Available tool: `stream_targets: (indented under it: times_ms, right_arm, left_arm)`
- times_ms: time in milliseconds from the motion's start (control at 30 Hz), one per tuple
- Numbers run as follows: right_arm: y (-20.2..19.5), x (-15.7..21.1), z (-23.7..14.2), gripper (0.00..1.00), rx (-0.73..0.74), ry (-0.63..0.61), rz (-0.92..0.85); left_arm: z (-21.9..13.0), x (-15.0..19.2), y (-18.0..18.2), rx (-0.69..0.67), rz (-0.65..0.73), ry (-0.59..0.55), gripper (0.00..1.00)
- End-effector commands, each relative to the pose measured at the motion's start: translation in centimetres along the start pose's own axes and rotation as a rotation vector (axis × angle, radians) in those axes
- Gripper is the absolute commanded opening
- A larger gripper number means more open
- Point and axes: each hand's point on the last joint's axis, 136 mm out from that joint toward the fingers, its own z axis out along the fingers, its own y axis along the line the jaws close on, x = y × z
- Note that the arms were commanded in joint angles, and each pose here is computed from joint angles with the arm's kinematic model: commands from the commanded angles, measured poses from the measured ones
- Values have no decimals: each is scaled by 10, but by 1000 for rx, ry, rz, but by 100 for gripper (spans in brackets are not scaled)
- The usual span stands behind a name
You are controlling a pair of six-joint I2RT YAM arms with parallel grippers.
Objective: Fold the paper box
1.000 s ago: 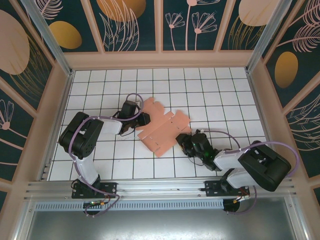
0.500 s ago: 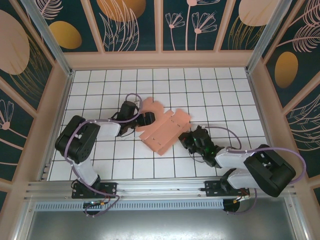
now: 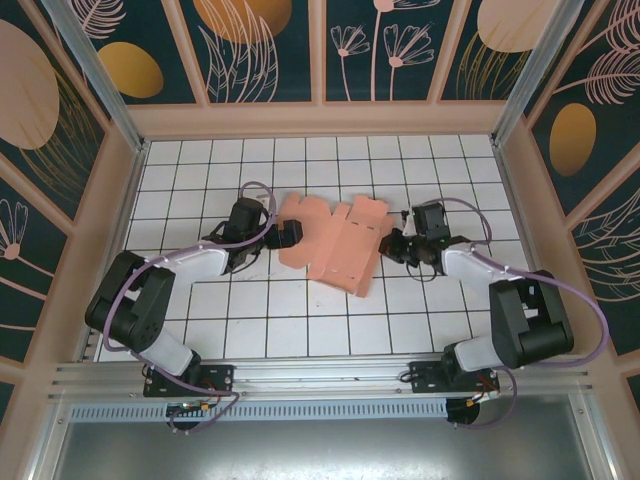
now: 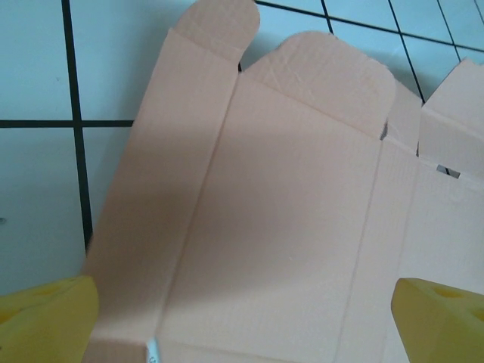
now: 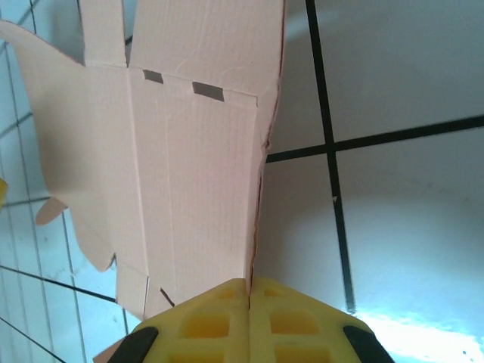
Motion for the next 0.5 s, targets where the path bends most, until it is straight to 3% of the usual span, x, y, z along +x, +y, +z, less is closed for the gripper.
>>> stream_targets:
  times_ms: [0, 100, 467]
  right_arm:
    - [-4, 15, -1, 0, 51, 147, -159]
    - [-2, 7, 9, 0, 115, 192, -206]
    - [17, -46, 44, 2, 185, 111, -213]
  left_arm:
    - [-10, -11, -17, 56, 60, 5, 99]
    - [-6, -1, -28, 111, 88, 100, 95]
    - [16, 30, -25, 149, -20, 218, 52]
